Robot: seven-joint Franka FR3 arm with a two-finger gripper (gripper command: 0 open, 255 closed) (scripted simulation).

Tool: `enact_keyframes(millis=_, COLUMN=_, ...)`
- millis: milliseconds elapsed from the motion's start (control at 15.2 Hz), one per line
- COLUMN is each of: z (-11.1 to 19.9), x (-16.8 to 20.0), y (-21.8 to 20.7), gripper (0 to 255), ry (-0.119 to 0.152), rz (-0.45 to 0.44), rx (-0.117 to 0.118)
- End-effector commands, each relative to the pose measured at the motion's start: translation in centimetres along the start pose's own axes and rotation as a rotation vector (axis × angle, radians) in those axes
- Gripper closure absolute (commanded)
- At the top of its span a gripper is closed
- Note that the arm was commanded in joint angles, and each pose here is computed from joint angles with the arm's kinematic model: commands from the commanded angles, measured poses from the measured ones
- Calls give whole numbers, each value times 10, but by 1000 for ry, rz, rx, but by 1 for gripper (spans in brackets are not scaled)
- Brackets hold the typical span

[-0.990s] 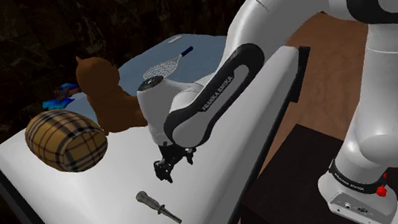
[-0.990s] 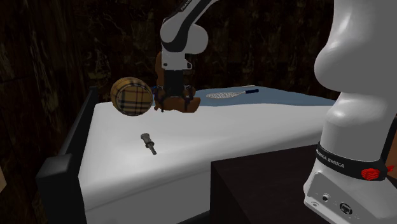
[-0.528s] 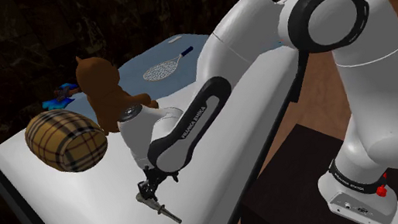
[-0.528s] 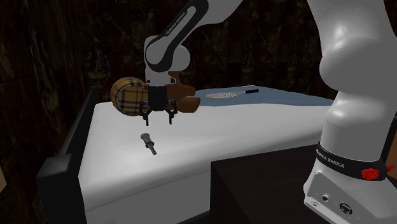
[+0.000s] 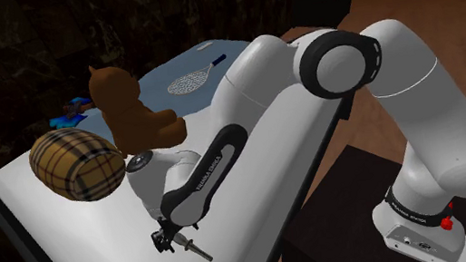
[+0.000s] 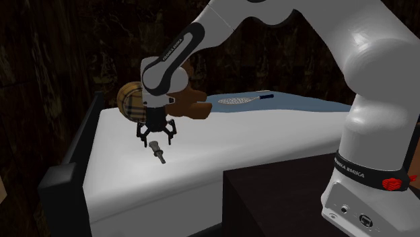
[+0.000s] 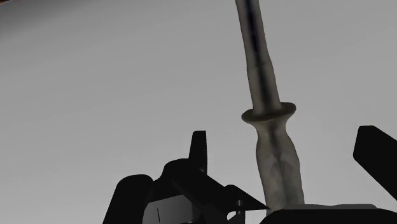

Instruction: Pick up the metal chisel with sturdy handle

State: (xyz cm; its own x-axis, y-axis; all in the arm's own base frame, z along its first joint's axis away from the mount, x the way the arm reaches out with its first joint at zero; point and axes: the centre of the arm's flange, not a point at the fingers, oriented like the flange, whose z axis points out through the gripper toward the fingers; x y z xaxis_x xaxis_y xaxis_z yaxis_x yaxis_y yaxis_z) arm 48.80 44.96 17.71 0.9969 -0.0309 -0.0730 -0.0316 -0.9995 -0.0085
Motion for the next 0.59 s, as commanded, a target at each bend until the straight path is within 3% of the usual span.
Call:
enact_keyframes(millis=0, z=11, x=1, y=0, gripper=0, ry=0, rz=0, rx=0)
enact_keyframes(millis=330, z=29, x=2, y=1, gripper=0, ry=0, rz=0, rx=0)
enact_keyframes(millis=396, z=30, x=2, y=1, gripper=255, ry=0, rz=0, rx=0)
enact_keyframes(millis=528, z=29, x=2, y=1, gripper=255, ry=0, rz=0, rx=0)
